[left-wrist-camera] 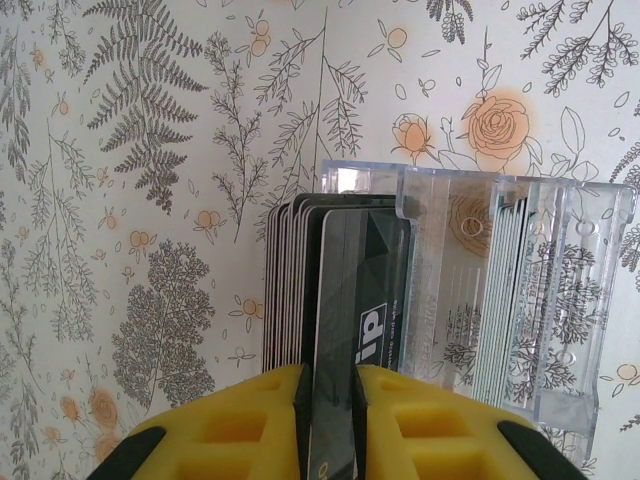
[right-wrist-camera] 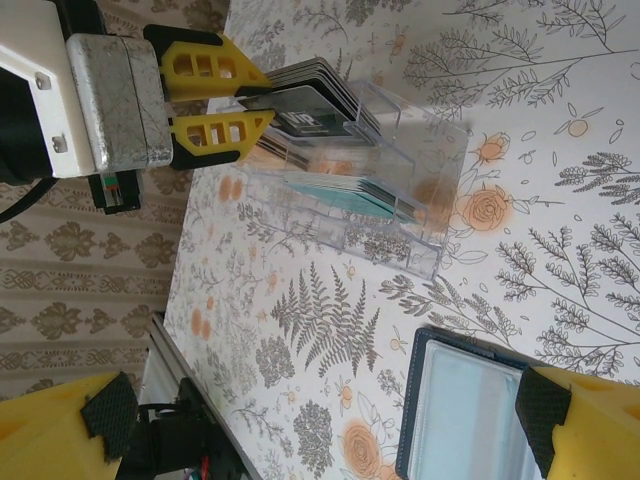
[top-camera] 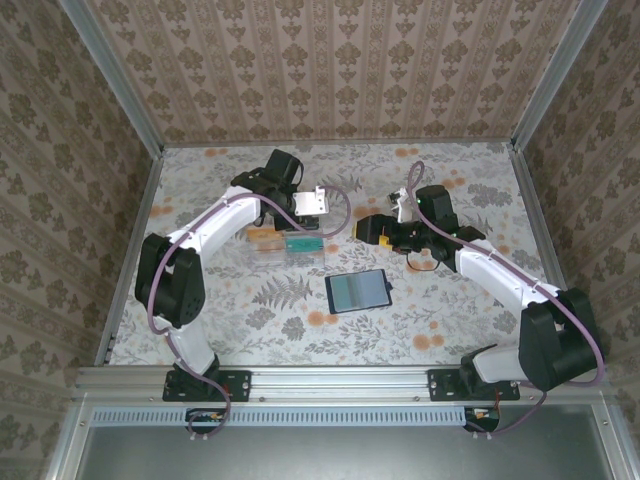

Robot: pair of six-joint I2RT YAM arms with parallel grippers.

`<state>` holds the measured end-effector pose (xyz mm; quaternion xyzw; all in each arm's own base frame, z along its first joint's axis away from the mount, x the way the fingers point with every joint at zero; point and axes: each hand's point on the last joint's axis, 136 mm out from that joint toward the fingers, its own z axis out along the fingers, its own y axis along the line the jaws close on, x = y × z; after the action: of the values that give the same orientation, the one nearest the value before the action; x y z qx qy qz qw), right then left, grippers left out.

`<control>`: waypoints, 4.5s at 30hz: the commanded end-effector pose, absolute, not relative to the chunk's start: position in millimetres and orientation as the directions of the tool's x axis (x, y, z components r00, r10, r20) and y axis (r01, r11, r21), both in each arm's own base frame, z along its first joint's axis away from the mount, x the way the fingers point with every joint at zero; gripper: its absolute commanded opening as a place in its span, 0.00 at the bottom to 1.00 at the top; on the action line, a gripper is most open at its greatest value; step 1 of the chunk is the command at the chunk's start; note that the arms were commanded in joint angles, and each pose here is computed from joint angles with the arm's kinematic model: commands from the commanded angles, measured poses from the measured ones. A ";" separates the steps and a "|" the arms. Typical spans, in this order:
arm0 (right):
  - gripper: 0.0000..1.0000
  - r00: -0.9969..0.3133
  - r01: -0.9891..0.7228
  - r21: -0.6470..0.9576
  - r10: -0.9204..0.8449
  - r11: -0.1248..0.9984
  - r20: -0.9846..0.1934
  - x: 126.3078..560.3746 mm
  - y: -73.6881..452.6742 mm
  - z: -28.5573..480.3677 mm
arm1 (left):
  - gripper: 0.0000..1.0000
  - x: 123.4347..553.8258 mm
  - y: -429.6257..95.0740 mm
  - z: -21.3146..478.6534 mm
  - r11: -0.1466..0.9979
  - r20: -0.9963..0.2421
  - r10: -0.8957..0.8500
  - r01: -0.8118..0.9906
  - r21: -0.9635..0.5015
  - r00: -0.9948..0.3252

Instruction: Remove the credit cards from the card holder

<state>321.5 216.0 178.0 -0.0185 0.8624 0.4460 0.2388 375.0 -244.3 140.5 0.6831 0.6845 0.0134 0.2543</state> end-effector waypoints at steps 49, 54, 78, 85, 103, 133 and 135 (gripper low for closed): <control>0.37 -0.938 -0.055 0.328 0.063 0.943 -0.340 257.1 167.7 46.1 | 0.66 262.1 -163.1 184.5 0.866 -0.644 -0.284 0.099 -0.490 -0.710; 0.28 -0.956 -0.060 0.311 0.035 0.949 -0.291 242.6 173.5 21.3 | 0.62 239.7 -198.8 155.6 0.854 -0.594 -0.265 0.102 -0.511 -0.759; 0.18 -0.962 -0.017 0.292 0.064 0.956 -0.266 215.2 185.9 10.3 | 0.46 198.9 -304.2 63.4 0.744 -0.270 -0.130 0.087 -0.663 -0.954; 0.18 -0.963 -0.017 0.294 0.063 0.956 -0.260 215.0 186.9 9.1 | 0.46 195.4 -309.8 50.9 0.734 -0.236 -0.118 0.075 -0.675 -0.965; 0.18 -0.966 -0.019 0.292 0.058 0.956 -0.252 214.1 187.7 6.5 | 0.45 191.1 -302.7 31.7 0.780 -0.195 -0.106 0.040 -0.625 -0.975; 0.22 -0.965 -0.009 0.282 0.065 0.959 -0.253 212.6 184.0 7.0 | 0.66 195.1 -358.6 64.4 0.656 -0.245 0.038 0.209 -0.725 -0.969; 0.23 -0.964 -0.007 0.285 0.069 0.959 -0.256 213.1 183.8 8.3 | 0.69 195.0 -356.7 64.1 0.663 -0.246 0.038 0.209 -0.718 -0.968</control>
<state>229.5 197.1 20.1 0.0104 0.9724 0.1701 0.1596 197.4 -354.3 60.4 0.0530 0.9066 -0.4049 0.1069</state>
